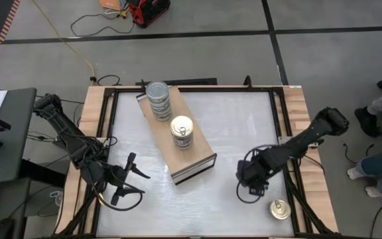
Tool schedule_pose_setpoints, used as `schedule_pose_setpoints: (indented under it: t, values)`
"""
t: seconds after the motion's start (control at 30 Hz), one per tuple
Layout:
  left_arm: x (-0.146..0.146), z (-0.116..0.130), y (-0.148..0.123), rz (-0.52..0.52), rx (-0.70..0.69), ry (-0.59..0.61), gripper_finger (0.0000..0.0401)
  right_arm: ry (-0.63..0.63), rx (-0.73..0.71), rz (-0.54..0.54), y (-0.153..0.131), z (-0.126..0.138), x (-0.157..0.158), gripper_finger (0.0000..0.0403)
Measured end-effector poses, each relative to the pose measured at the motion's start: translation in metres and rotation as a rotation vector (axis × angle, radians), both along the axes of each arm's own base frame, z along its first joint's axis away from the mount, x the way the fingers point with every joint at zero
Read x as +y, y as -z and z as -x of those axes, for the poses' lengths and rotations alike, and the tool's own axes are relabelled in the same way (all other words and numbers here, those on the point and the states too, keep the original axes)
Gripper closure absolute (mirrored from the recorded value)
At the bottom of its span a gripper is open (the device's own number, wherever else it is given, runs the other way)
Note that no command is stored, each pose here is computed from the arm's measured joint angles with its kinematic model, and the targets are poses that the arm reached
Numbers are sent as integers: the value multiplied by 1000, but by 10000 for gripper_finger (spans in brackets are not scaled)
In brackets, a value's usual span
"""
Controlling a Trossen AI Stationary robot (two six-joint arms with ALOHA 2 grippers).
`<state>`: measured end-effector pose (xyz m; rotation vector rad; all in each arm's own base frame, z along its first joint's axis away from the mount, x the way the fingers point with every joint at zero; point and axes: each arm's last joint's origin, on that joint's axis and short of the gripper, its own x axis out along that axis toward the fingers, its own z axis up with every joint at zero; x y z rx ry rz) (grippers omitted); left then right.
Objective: Stack canned seafood by type on shelf
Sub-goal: Stack the blue tuna can on top of the other blue tuna can on the shelf
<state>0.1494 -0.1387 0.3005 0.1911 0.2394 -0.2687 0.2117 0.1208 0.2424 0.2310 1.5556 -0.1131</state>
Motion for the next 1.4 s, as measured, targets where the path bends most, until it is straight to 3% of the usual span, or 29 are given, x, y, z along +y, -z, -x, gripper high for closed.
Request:
schedule_pose_setpoints:
  t: [0.2, 0.47, 0.73, 1.03, 1.07, 1.3, 1.4]
  values:
    - [0, 0, 0, -4, 2, -5, 177, -1, 71, 43, 15, 1, 16, 16]
    - [0, 0, 1, -3, 4, -5, 177, -64, 118, 79, 26, 10, 34, 11]
    - [1, 1, 2, -15, 20, -7, 177, -186, 222, 156, 54, 24, 45, 54]
    - [1, 0, 2, -20, 18, -11, 177, -242, 223, 161, 56, 25, 47, 191]
    - [1, 0, 2, -24, 15, -19, 177, -241, 229, 165, 55, 26, 47, 193]
    - [6, -1, 0, -75, -37, -181, 177, -237, 239, 287, 18, 21, 42, 192]
    - [7, -2, -3, -26, -69, -258, 177, -234, 172, 388, -13, 13, 39, 192]
